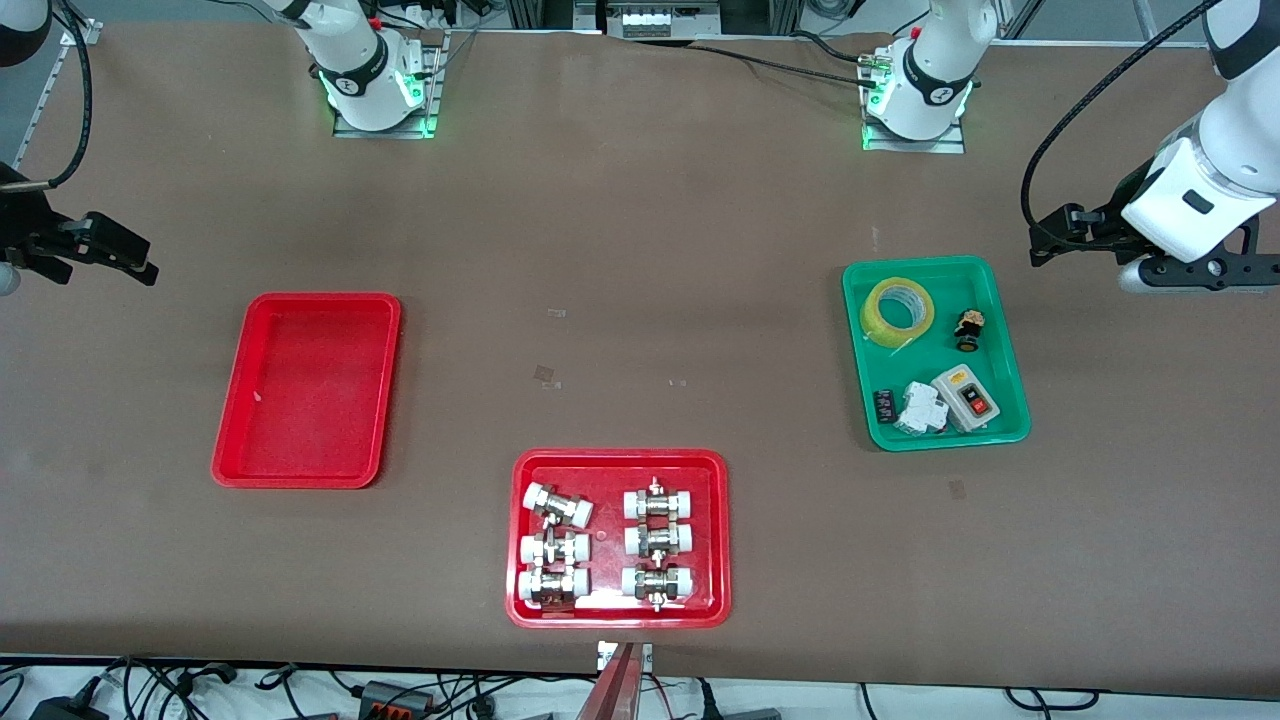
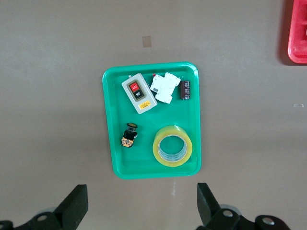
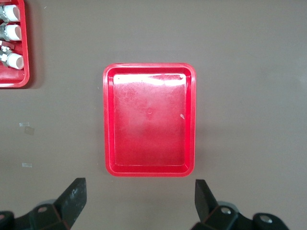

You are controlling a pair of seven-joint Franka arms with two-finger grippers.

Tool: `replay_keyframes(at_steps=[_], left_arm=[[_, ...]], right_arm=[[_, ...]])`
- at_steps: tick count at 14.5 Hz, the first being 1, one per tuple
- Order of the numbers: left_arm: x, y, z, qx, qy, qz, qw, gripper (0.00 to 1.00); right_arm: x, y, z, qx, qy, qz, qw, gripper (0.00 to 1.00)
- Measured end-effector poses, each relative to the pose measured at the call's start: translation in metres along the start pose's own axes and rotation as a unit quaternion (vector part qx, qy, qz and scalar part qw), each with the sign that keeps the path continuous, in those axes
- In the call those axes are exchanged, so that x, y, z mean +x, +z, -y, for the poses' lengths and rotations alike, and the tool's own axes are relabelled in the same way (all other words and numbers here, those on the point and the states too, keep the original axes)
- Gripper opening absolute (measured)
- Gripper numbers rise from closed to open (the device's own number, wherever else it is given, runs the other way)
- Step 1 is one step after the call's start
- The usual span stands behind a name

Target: Left arm passes tape to right arm into tray

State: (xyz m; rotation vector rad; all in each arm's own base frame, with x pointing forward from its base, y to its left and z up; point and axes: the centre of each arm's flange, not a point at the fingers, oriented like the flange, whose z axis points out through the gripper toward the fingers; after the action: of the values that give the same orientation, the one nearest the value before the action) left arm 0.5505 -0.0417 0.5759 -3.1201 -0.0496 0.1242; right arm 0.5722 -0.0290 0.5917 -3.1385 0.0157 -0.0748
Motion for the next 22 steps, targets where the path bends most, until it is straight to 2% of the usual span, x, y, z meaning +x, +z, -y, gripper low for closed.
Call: replay_keyframes(at_steps=[7,11,14,16,19,22], left_arm=[[-0.001,0.001,0.000,0.000,0.000,0.004,1.000,1.00],[0.003,0.027,-0.001,0.001,0.003,0.039,0.999,1.00],[0.017,0.076,0.002,-0.003,0.003,0.086,0.996,1.00],[0.026,0.135,0.000,-0.006,0.006,0.128,0.992,1.00],[0.021,0.243,-0.005,-0.012,0.011,0.167,0.986,1.00],[0.009,0.293,-0.006,-0.015,0.011,0.185,0.983,1.00]], right_arm=[[-0.007,-0.009,0.000,0.000,0.000,0.002,1.000,1.00],[-0.007,-0.008,0.000,0.000,0.000,0.004,1.000,1.00],[-0.007,-0.008,0.001,0.000,0.000,0.006,1.000,1.00],[-0.007,-0.007,0.001,0.000,-0.001,0.006,1.000,1.00],[-0.007,-0.007,0.001,0.000,-0.001,0.006,1.000,1.00],[-0.007,-0.007,0.001,0.000,-0.001,0.006,1.000,1.00]])
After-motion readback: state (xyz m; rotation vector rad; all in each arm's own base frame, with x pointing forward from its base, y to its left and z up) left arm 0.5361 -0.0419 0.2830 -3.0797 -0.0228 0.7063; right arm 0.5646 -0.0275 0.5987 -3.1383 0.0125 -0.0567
